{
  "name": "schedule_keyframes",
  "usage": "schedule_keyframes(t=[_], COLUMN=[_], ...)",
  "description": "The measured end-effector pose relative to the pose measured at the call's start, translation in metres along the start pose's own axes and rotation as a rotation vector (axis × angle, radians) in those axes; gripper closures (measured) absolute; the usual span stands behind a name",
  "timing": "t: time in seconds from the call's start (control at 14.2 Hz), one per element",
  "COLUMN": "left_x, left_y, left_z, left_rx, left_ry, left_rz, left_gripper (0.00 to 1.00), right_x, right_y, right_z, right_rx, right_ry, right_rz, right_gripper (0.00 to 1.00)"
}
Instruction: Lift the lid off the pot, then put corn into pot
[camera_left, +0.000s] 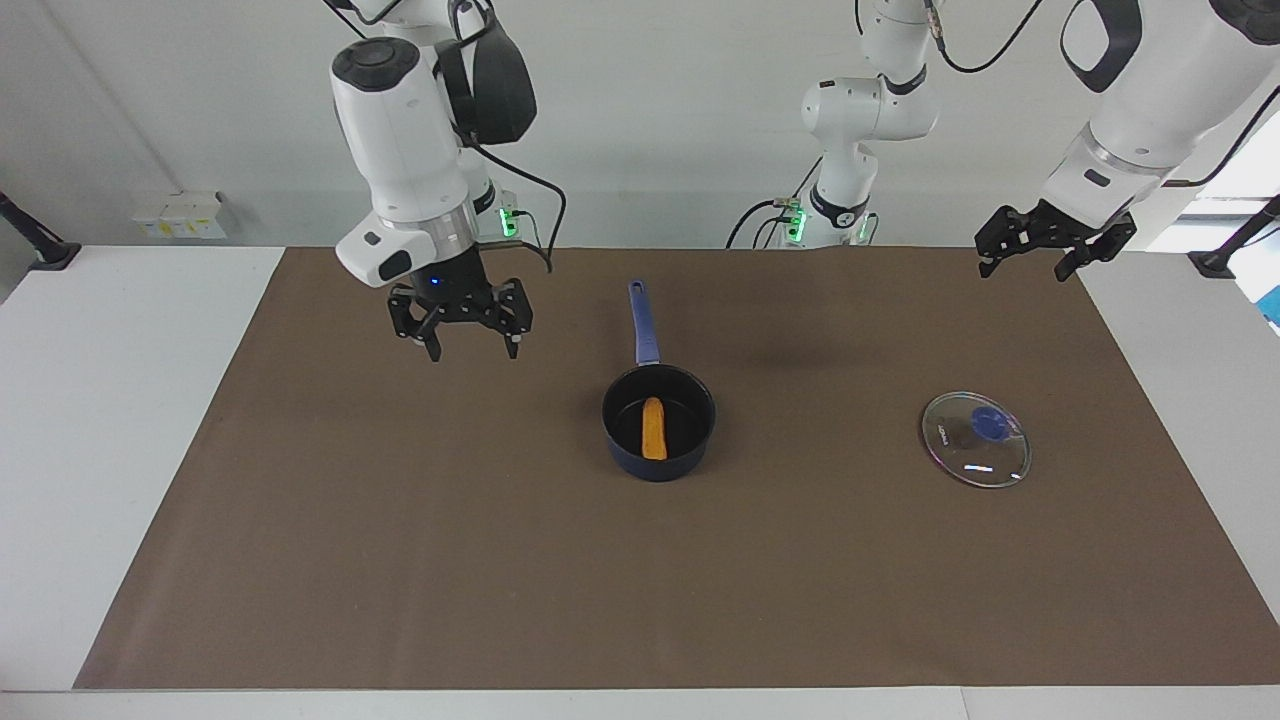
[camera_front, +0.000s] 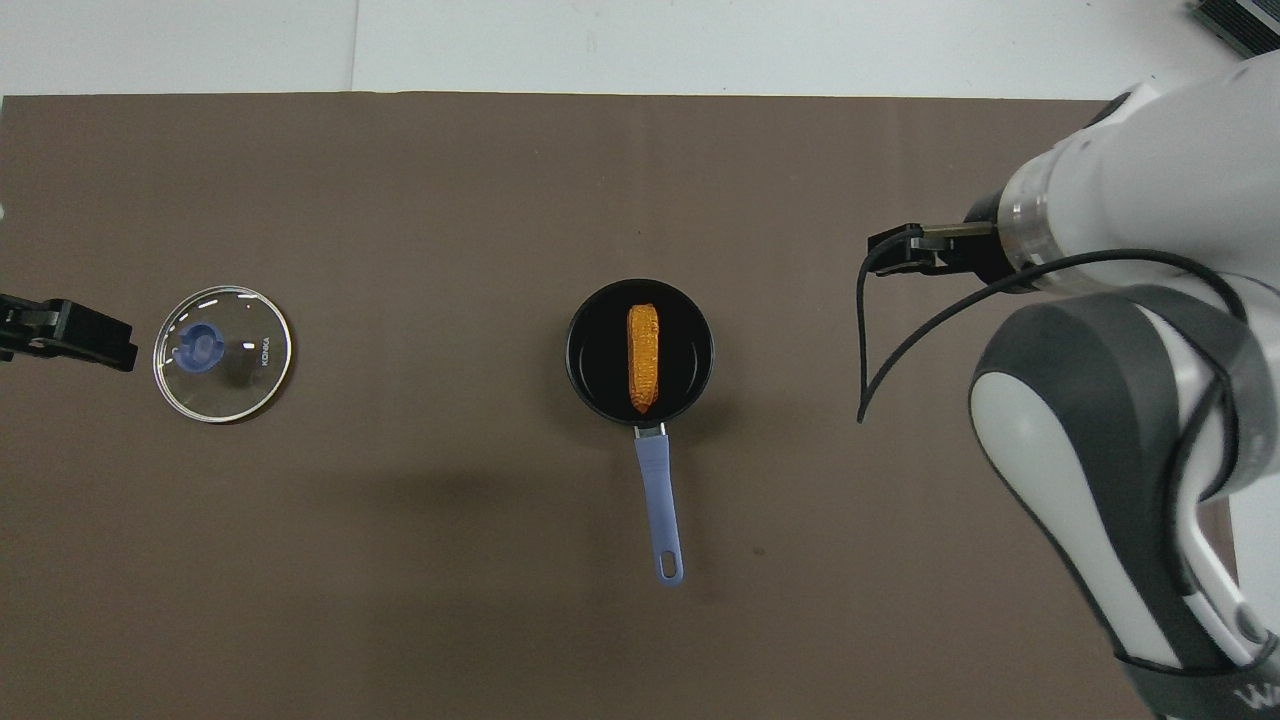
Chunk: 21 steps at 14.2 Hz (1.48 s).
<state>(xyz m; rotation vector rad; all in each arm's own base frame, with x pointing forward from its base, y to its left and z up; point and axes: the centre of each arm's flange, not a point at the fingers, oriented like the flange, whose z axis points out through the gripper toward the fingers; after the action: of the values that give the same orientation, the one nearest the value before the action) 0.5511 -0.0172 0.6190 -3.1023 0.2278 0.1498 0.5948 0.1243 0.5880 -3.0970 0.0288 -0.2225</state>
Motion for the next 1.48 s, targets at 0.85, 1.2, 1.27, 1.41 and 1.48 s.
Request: schedule_keyframes(t=[0.85,1.2,1.27,1.41,1.48], left_x=[0.000,0.000,0.000,0.000,0.000], left_y=[0.000,0.000,0.000,0.000,0.000], left_z=[0.000,0.000,0.000,0.000,0.000], left_rx=[0.000,0.000,0.000,0.000,0.000], left_ry=[0.000,0.000,0.000,0.000,0.000], left_rz=[0.000,0.000,0.000,0.000,0.000], left_gripper=[0.00,0.00,0.00,0.00,0.00], right_x=[-0.055,-0.072,-0.075,-0.076,-0.076], right_y=[0.085,0.145,0.154,0.159,0.159], right_z=[-0.116,-0.145,-0.148,-0.147,-0.142], right_rx=[-0.035,-0.035,-0.034,-0.032,-0.032], right_ry=[-0.043,-0.049,-0.049,-0.054,-0.065], right_rz=[0.126,0.201,0.201,0.165,0.131], right_gripper=[0.00,0.00,0.00,0.00,0.00])
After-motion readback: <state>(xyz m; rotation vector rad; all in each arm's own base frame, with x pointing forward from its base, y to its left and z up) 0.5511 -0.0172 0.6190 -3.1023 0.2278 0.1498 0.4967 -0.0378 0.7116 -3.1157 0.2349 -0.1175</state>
